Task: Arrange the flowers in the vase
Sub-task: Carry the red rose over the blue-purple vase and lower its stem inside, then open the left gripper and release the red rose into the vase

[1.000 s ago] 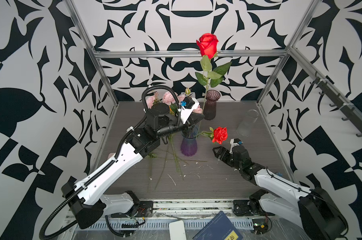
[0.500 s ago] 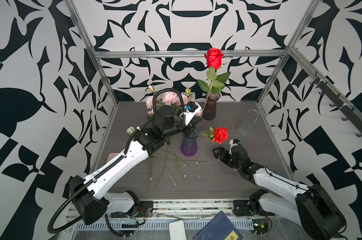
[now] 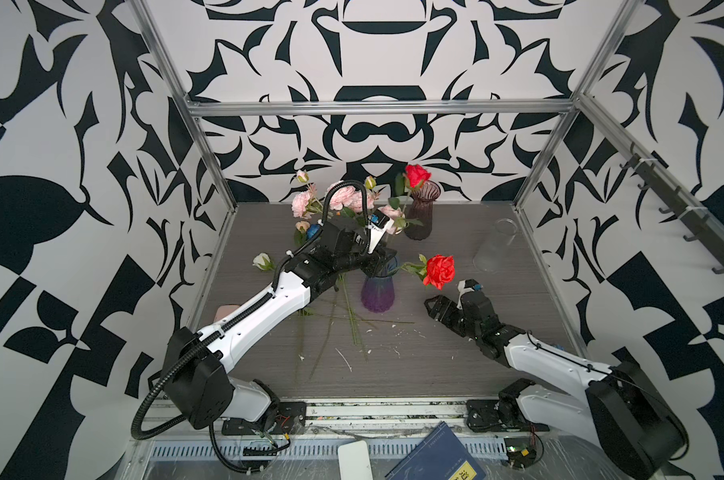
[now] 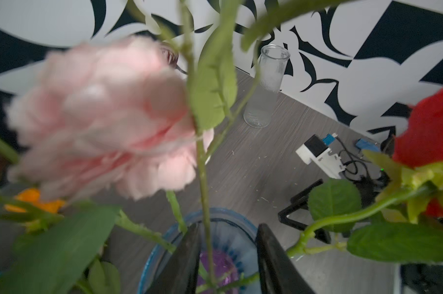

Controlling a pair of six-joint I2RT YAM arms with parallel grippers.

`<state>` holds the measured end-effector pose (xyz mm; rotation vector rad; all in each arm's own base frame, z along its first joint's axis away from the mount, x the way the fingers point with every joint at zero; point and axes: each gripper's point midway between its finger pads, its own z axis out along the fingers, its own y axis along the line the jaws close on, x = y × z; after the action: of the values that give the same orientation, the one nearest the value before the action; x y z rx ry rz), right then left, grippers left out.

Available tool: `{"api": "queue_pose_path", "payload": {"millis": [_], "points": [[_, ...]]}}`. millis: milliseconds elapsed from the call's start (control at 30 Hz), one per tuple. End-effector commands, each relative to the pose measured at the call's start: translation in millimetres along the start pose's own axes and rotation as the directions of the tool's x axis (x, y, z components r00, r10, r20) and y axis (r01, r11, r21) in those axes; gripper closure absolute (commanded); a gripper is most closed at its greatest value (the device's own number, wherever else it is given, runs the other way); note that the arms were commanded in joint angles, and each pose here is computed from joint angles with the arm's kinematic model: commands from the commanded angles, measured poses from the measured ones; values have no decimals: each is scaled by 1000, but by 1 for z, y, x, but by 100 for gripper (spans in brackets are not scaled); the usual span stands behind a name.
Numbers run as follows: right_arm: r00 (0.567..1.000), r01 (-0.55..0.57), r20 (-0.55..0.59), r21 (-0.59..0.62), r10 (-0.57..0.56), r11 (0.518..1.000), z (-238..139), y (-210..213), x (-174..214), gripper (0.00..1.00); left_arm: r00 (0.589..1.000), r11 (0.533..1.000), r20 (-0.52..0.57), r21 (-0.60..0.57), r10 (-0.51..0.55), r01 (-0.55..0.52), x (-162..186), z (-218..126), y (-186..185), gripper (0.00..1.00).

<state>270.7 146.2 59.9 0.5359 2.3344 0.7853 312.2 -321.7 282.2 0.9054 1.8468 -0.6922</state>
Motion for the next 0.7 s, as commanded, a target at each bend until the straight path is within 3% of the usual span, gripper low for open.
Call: {"api": "queue_pose_path", "payload": {"millis": [0,467,567,667], "points": [[999,10,38,-51,-8,999,-2,20,-15,8,999,1000,52,-22,1,0,-12,-13,0,56],[999,13,44,-51,-11,999,-4,19,-15,8,993,998,108,-51,-43,48,-27,-36,1,52],[999,10,47,-52,-8,999,-5,18,-15,7,992,996,103,-40,-77,82,-29,-52,-5,50],[999,9,47,-54,-7,999,-5,19,-15,7,989,986,27,-79,-143,144,-15,-64,-2,49]]}}
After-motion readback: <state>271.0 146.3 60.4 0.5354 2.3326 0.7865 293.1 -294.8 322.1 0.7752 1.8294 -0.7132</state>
